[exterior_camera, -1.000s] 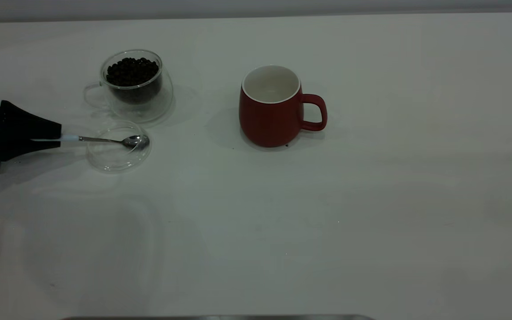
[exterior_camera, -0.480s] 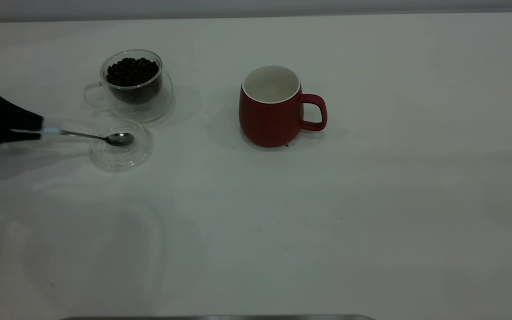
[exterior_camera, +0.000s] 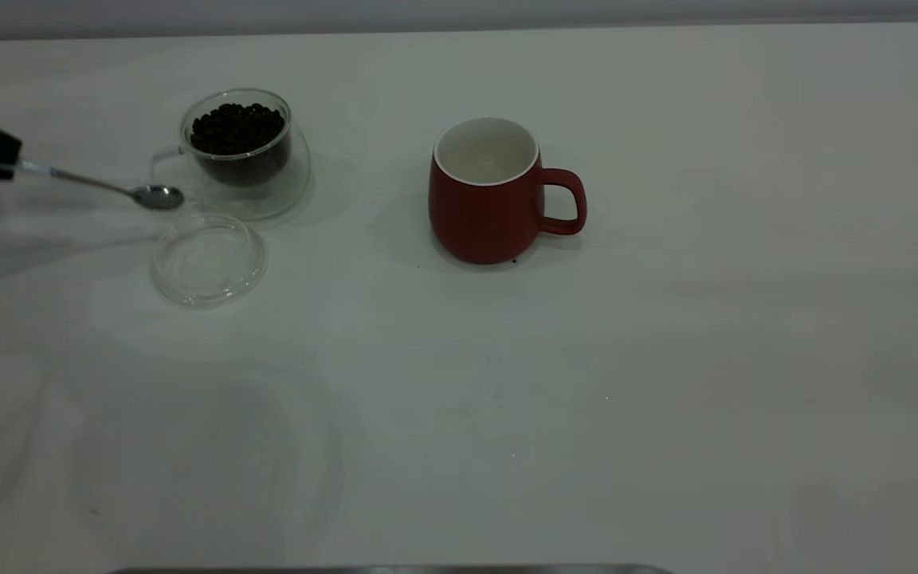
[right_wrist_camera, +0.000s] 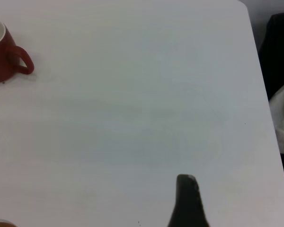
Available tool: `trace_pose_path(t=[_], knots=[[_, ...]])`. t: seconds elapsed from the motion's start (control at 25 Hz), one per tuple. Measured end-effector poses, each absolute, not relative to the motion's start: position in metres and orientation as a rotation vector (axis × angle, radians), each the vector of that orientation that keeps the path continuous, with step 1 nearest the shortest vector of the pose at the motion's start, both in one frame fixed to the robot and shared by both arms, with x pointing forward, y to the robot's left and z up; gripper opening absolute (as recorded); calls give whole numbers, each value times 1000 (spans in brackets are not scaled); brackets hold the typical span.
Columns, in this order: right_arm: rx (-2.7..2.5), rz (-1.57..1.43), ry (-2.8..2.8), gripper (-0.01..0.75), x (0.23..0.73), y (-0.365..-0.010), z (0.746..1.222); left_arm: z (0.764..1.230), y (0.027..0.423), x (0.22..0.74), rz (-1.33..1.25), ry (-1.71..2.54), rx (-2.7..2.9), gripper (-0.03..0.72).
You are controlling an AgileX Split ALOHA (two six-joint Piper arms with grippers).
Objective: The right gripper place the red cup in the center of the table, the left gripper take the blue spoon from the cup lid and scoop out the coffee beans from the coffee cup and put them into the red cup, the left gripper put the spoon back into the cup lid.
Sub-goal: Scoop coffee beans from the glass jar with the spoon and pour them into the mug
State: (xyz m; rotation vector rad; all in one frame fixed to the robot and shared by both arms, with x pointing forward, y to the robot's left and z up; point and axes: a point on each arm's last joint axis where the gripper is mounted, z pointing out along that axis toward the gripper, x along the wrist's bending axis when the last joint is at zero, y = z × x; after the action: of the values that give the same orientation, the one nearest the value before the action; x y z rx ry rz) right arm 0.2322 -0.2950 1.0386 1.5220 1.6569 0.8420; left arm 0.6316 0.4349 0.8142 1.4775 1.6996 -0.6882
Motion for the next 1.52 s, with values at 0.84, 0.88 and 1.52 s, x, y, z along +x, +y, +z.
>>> trace_pose_path(t=[0.84,0.88,1.52], knots=[[1522,842,1657,588,232,-295,1039,873,382,667,-663,1657,1591,120],[1522,842,1657,588,232,-295,1039,877,379,670,-656,1651,1597,120],[1522,842,1657,588,232,-295,1039,876,338,682,-431,1087,1976,120]])
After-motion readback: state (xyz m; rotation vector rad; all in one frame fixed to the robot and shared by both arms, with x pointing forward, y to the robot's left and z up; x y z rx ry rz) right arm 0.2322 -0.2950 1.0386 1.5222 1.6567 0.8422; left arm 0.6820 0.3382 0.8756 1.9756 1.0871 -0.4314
